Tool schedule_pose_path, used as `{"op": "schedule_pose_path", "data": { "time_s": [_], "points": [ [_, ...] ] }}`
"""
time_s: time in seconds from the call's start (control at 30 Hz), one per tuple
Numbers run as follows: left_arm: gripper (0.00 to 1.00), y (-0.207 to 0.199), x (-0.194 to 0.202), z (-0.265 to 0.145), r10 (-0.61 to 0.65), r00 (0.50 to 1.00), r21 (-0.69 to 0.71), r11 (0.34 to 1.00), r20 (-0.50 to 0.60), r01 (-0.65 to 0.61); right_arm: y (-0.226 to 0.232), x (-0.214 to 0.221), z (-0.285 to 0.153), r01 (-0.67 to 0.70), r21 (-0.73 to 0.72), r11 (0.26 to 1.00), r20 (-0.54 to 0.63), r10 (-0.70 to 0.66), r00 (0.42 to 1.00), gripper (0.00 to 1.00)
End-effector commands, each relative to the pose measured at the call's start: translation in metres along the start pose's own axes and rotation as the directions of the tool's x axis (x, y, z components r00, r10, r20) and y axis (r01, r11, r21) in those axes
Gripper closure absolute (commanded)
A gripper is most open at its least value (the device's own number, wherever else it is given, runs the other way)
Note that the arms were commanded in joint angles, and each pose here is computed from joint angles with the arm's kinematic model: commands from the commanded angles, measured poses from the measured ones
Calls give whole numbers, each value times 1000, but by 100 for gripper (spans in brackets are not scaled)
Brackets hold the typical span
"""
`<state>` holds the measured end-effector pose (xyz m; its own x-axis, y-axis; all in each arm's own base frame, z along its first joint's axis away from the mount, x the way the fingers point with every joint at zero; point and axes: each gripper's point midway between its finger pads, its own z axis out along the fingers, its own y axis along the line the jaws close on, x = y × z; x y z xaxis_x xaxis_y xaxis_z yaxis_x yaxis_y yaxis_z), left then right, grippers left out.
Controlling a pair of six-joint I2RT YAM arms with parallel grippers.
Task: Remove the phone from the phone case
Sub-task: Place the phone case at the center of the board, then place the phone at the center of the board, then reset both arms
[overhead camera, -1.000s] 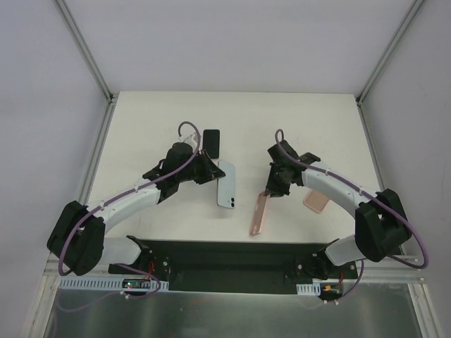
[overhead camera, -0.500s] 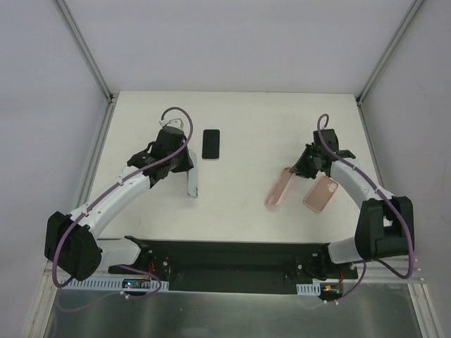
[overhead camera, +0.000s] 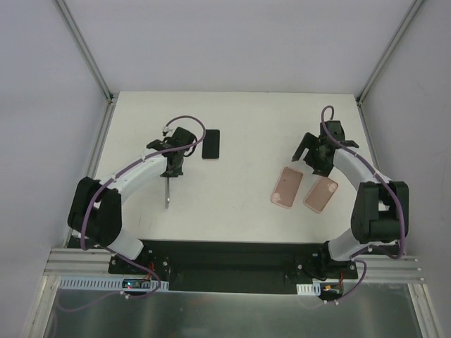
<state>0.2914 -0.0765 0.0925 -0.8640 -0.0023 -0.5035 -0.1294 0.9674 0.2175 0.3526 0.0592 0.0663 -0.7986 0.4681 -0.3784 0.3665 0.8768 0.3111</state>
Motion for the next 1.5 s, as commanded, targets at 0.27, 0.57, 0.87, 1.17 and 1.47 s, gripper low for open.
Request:
{"op": "schedule_pose_path", "data": {
  "time_s": [0.27,0.57,0.87,1.17,1.47],
  "points": [
    [71,-10,-27,20,62,995,-85,994,-77,-69,-39,-7,-122,43,126,991,265,-76,961,4],
    [52,-31,-47,-5,3,999,63,998,-35,0,-70,28,-161,41,185,982,291,-95,952,4],
    [50,-25,-46,-79,-72,993,313,949,97,38,-92,42,-187,39,248,968,325,-121,938,4],
    [39,15,2,-109,-164,965,370,926,206,79,-117,59,-185,16,317,948,332,-127,935,4],
    [33,29,33,-109,-288,932,407,895,222,180,-119,59,-191,-19,301,954,385,-104,917,4]
  ]
}}
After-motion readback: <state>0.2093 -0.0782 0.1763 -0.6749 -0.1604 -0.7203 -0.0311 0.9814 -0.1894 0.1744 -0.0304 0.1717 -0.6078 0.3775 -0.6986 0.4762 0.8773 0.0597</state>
